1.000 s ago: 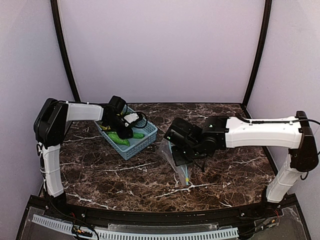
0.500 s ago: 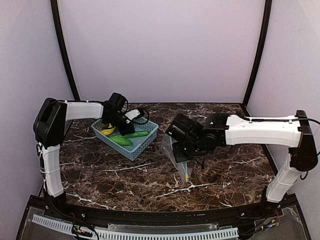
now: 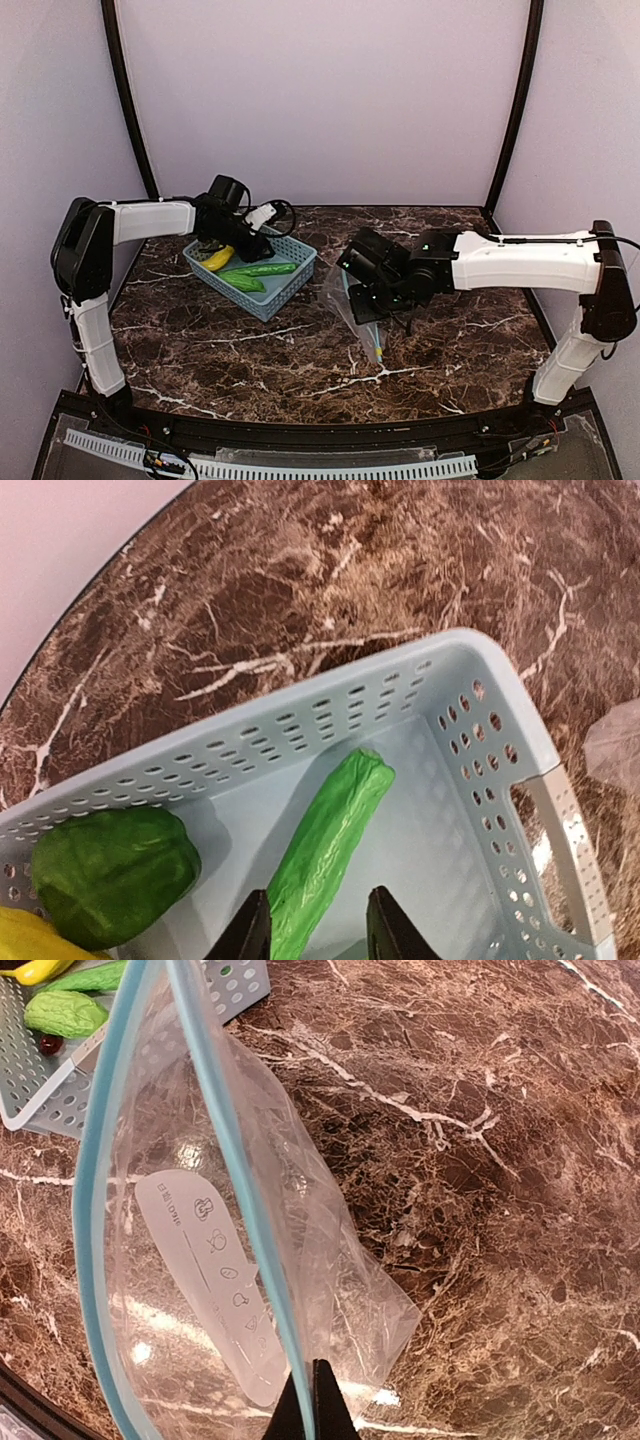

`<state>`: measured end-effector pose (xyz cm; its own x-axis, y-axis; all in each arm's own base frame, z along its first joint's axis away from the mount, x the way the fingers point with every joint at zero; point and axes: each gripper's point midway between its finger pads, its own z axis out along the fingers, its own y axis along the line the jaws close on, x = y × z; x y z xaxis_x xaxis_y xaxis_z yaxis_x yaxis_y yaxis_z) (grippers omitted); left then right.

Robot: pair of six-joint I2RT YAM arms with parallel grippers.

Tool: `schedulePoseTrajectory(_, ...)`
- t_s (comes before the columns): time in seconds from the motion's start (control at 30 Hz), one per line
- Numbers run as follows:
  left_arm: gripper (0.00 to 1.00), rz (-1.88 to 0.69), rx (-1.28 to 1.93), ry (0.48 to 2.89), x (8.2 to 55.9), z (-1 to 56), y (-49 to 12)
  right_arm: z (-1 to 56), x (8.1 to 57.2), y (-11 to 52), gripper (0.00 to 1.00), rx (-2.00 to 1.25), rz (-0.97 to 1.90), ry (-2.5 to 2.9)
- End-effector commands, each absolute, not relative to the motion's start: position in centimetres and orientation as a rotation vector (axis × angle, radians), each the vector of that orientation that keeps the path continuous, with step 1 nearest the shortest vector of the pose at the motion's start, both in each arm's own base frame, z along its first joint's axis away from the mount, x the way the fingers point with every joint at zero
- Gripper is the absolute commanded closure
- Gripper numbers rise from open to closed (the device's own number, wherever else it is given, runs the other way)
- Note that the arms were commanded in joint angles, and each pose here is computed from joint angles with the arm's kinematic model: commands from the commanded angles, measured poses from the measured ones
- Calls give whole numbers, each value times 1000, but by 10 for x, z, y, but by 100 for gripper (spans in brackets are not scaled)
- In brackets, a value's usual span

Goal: Place the food in the zip-top bag and seal the zipper
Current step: Pick up the fake vegetable from the bin.

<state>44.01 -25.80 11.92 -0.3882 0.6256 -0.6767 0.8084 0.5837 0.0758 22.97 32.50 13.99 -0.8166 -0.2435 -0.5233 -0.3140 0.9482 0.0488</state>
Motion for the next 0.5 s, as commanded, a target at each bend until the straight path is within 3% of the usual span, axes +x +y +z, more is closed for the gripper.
schedulePoseTrajectory(0.0,64,-338,1200,2271,424,73,-244,147,233,323,100,-397,225,2549)
schedulePoseTrajectory(0.2,54,-301,1188,2304,424,63,-238,150,235,324,100,-412,238,2539)
schedulePoseTrajectory(0.47,49,-231,1216,2329,428,55,-223,155,238,329,100,-423,266,2523)
